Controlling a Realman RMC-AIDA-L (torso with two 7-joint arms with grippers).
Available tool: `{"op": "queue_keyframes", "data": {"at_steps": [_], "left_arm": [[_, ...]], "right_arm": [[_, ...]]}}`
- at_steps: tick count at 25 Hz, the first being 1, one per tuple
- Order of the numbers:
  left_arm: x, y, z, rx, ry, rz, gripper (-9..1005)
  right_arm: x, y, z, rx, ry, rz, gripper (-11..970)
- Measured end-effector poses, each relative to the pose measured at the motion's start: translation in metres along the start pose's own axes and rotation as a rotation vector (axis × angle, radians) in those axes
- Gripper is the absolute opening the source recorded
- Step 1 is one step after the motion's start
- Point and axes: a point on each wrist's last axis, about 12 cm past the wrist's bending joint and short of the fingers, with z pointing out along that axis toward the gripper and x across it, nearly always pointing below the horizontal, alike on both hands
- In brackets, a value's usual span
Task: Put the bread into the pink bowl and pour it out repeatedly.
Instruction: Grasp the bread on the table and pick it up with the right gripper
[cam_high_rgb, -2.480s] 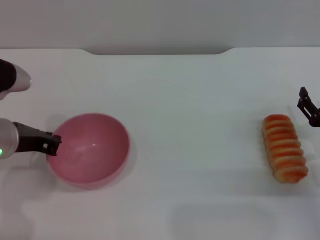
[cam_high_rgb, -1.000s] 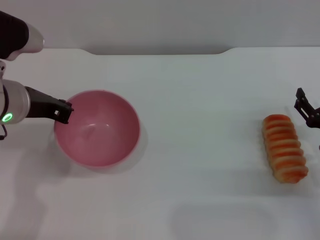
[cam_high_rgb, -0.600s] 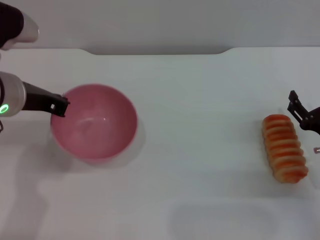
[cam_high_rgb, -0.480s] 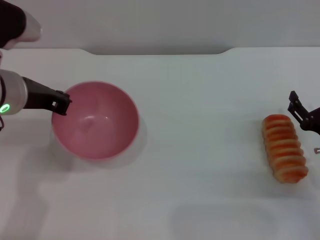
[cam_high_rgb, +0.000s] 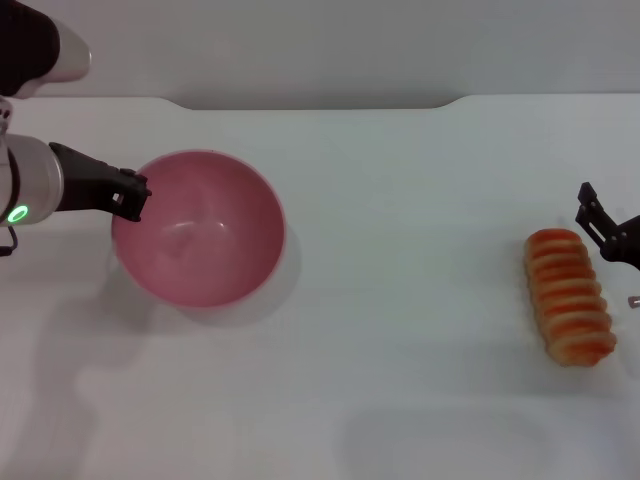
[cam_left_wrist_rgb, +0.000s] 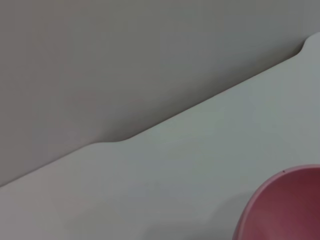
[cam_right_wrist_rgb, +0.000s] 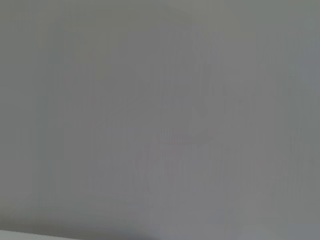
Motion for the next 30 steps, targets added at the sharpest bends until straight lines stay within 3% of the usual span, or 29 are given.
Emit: {"op": "queue_keyframes", "data": {"at_steps": [9, 22, 26, 30], "left_arm": [[0.001, 0.002, 0.004, -0.001, 0.009, -0.021, 44], [0.005, 0.004, 0.009, -0.005, 0.018, -0.052, 43], [0.006, 0.004, 0.010, -0.005, 0.023, -0.056, 43], [0.009, 0.006, 0.013, -0.007, 0.031, -0.059, 43]], "right_arm": [[0.003, 0.003, 0.003, -0.012, 0.034, -0.006, 834], [-0.015, 0.029, 0.014, -0.051, 0.026, 0.029, 834], [-0.035, 0.033, 0.025, -0.013, 0.070, -0.035, 834], [-0.079, 0.025, 0.038, 0.022, 0.102, -0.047, 834]]}}
